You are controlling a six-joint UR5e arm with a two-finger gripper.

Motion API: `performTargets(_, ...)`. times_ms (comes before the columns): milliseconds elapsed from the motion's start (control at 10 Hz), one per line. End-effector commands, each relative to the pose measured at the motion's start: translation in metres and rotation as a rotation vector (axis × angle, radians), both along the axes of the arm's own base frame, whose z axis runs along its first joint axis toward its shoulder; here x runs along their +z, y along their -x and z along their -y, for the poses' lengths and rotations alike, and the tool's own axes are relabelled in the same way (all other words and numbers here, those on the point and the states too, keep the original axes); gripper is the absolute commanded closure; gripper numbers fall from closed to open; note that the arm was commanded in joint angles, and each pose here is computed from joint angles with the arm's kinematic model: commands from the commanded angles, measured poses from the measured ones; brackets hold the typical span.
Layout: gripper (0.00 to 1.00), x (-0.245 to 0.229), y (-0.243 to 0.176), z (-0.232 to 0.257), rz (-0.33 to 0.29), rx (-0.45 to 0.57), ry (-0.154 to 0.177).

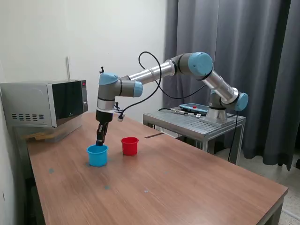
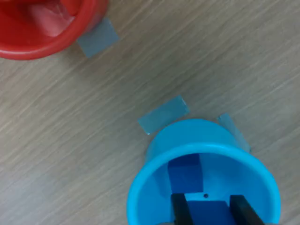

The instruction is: Place red objects in the red bin, and blue objects in the blue bin.

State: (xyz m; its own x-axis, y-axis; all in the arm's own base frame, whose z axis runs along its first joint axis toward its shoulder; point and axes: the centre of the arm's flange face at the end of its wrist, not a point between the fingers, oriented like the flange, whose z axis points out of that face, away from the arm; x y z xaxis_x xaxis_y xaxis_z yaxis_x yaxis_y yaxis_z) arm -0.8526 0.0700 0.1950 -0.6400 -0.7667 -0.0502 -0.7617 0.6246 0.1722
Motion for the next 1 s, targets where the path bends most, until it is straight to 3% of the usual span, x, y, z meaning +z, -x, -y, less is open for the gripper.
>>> performTargets(0, 0.0, 0.0, 0.0, 0.001, -0.004, 0.011, -0.002)
performTargets(900, 0.0, 0.016, 0.001, 0.023, -0.016, 0.077, -0.016)
